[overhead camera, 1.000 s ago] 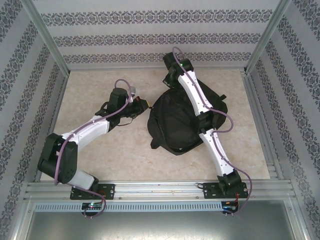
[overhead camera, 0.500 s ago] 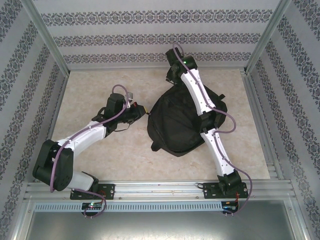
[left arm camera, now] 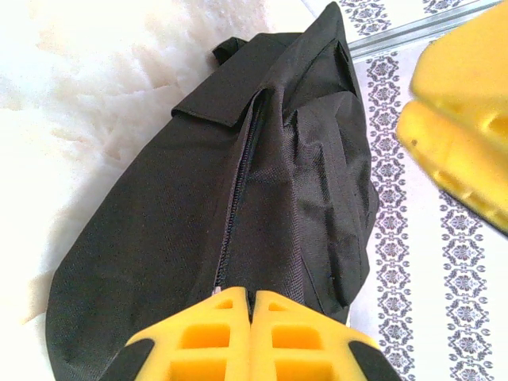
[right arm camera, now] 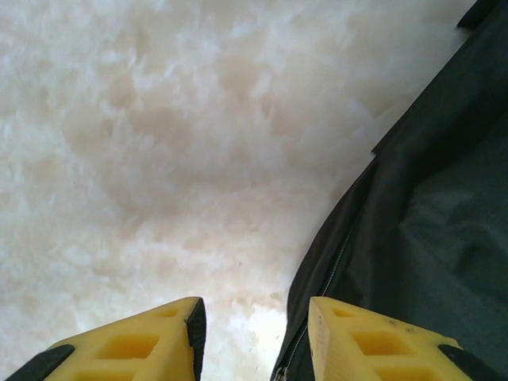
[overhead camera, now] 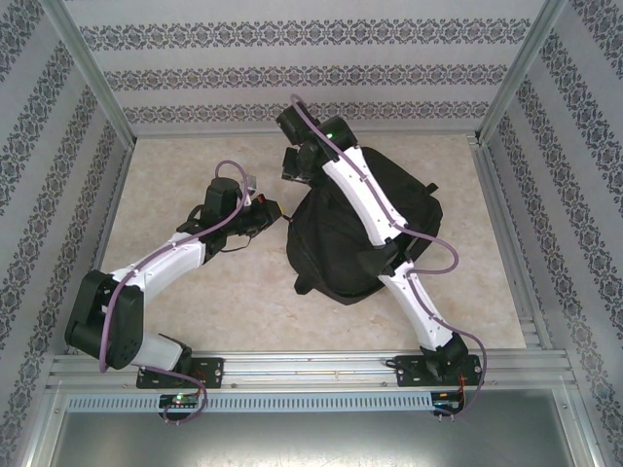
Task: Pack the student bag
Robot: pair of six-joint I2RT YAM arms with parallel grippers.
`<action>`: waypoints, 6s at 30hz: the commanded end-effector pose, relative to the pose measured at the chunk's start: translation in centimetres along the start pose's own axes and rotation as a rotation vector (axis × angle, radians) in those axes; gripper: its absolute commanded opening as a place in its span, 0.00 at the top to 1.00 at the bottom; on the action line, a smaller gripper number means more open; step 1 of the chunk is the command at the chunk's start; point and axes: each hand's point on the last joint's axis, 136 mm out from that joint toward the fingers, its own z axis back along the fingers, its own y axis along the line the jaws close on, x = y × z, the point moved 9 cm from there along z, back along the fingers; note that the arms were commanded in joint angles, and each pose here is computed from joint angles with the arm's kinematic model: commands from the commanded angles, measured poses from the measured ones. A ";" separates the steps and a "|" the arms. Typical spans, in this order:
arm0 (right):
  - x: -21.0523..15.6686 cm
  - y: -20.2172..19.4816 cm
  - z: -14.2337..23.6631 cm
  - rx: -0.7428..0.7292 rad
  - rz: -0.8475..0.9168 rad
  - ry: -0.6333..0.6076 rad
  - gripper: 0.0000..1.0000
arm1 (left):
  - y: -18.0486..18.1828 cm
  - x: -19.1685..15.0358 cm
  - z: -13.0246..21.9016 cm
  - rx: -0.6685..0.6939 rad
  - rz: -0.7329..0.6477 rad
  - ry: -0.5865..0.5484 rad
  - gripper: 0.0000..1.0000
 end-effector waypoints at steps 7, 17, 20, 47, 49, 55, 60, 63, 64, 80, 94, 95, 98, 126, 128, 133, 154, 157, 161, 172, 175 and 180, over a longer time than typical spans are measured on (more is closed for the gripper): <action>-2.3 -1.3 -2.3 -0.154 0.008 0.115 0.60 | -0.8 1.7 1.2 -0.069 -0.039 -0.068 1.00; -3.1 -1.8 -6.6 -0.222 0.009 0.183 0.59 | -0.6 1.7 1.1 -0.085 -0.025 -0.064 1.00; -3.4 -2.2 -7.0 -0.264 0.008 0.190 0.56 | -0.5 1.7 1.1 -0.083 -0.025 -0.064 1.00; -2.9 -2.1 -4.7 -0.288 -0.179 0.078 1.00 | 0.4 0.9 1.5 -0.065 -0.014 -0.065 1.00; -2.0 -2.4 -3.8 -0.269 -0.187 0.054 1.00 | 0.4 0.7 1.9 -0.054 -0.021 -0.071 1.00; 0.5 -3.5 -1.8 -0.220 -0.194 -0.011 1.00 | 0.0 0.6 2.8 -0.040 -0.041 -0.083 1.00; 1.5 -3.8 -1.3 -0.170 -0.189 -0.014 1.00 | -0.8 0.8 3.3 -0.041 -0.073 -0.083 1.00; 1.7 -3.4 -1.7 -0.124 -0.209 0.003 1.00 | -1.2 0.9 3.1 -0.057 -0.077 -0.067 1.00; 1.8 -3.1 -1.9 -0.096 -0.209 0.014 1.00 | -1.3 1.0 3.1 -0.059 -0.080 -0.065 1.00; -2.9 -1.1 -2.8 -0.141 -0.259 0.176 0.58 | -0.4 0.4 3.0 -0.038 -0.080 -0.069 1.00; -5.4 -1.3 -6.3 -0.284 -0.227 0.237 0.54 | -0.4 0.7 2.8 -0.033 -0.076 -0.075 1.00; -5.4 -1.3 -6.5 -0.288 -0.226 0.234 0.54 | -0.4 0.8 2.9 -0.033 -0.076 -0.076 1.00; -5.5 -1.7 -6.8 -0.336 -0.211 0.224 0.54 | -0.3 0.8 2.9 -0.028 -0.077 -0.074 1.00; -3.1 -1.7 -7.1 -0.275 -0.277 0.094 1.00 | -0.1 0.5 2.6 -0.039 -0.054 -0.055 1.00; -2.1 -1.7 -6.3 -0.243 -0.290 0.065 1.00 | -0.5 0.4 2.8 -0.049 -0.055 -0.051 1.00; -0.1 -2.3 -5.6 -0.201 -0.342 0.010 1.00 | -1.5 0.1 3.1 -0.061 -0.068 -0.027 1.00; 3.8 -3.3 -8.1 -0.124 -0.529 -0.104 1.00 | -5.2 -3.9 0.8 -0.014 -0.169 0.147 1.00; 4.5 -3.8 -8.2 -0.127 -0.538 -0.122 1.00 | -5.1 -4.8 1.0 -0.008 -0.169 0.165 1.00; 5.4 -4.5 -7.7 -0.129 -0.511 -0.150 1.00 | -5.2 -5.5 2.2 -0.018 -0.172 0.169 1.00; 3.0 0.6 -2.6 -0.048 0.205 -0.213 0.55 | -1.8 -4.4 3.6 0.054 -0.126 0.097 1.00; 2.0 0.7 0.1 -0.183 0.356 -0.303 0.41 | -0.7 -3.7 4.1 0.067 -0.100 0.066 1.00; 2.1 0.3 4.1 -0.266 0.435 -0.400 0.57 | -0.1 -3.7 4.2 0.065 -0.099 0.071 1.00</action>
